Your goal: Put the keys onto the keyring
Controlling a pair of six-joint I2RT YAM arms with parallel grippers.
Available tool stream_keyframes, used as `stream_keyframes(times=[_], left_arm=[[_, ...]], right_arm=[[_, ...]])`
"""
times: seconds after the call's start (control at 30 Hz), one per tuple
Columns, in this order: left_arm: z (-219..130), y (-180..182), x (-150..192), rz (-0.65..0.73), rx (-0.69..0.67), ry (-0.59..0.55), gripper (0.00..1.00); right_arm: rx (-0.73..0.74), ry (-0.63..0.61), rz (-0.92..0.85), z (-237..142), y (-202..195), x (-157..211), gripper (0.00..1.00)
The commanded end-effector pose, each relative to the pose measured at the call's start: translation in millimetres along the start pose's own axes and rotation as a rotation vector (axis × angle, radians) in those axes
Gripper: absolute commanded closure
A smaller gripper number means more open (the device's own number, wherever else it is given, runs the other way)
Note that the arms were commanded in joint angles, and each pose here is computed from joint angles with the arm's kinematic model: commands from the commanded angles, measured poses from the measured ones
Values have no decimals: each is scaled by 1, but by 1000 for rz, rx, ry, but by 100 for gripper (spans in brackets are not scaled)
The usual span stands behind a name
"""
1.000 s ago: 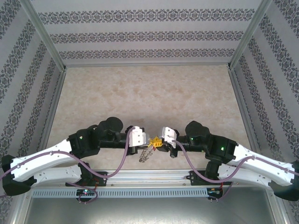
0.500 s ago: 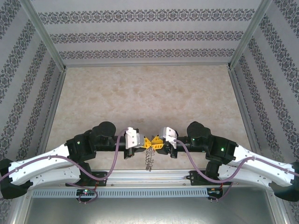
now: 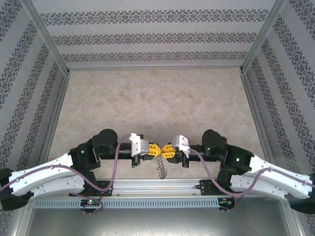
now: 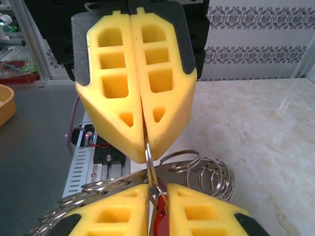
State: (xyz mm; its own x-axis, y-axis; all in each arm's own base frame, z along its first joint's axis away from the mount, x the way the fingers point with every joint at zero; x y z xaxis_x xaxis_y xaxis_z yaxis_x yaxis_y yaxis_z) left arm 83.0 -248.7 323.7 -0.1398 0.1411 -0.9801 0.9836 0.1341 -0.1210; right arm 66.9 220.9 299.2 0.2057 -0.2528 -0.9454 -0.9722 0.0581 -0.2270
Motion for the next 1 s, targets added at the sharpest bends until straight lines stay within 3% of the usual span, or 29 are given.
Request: stream_keyframes(times=[0.0,0.33,0.5,0.73,0.87,0.97], left_arm=[[-2,-7,-17,16,47,-98,100],[-4,-8,-15,11,48,-85,100],[-3,-8,-13,9,51,-78,100],[-4,0,-5,27,-22,40,100],[-7,6,-2,48,-90,179,76],[-7,10,0,62,-117,262,71]], right_arm=[[6,-52,-14,-3,1,-5,83],[-20,-62,-20,0,2,-6,82],[-29,-73,-29,1,3,-8,100],[7,-74,-35,-6,1,-9,100],[24,-35,-30,-7,-1,-7,100],[33,4,-22,-4,-4,-3,100]])
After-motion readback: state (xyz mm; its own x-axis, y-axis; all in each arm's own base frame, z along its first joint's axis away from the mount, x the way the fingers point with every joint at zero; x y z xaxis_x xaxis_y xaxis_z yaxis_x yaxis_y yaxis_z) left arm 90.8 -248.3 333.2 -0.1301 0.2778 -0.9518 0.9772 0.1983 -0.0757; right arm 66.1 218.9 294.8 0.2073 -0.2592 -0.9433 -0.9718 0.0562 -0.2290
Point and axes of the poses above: each hand's point on the last joint's axis, 136 mm out from that joint toward the fingers, its own z axis out along the fingers, its own y axis along the line the jaws close on, x = y × z, the point moved 6 cm from there along -z, back along the fingers, and after that the axes turned 12 degrees about -z, right-handed, at the moved point
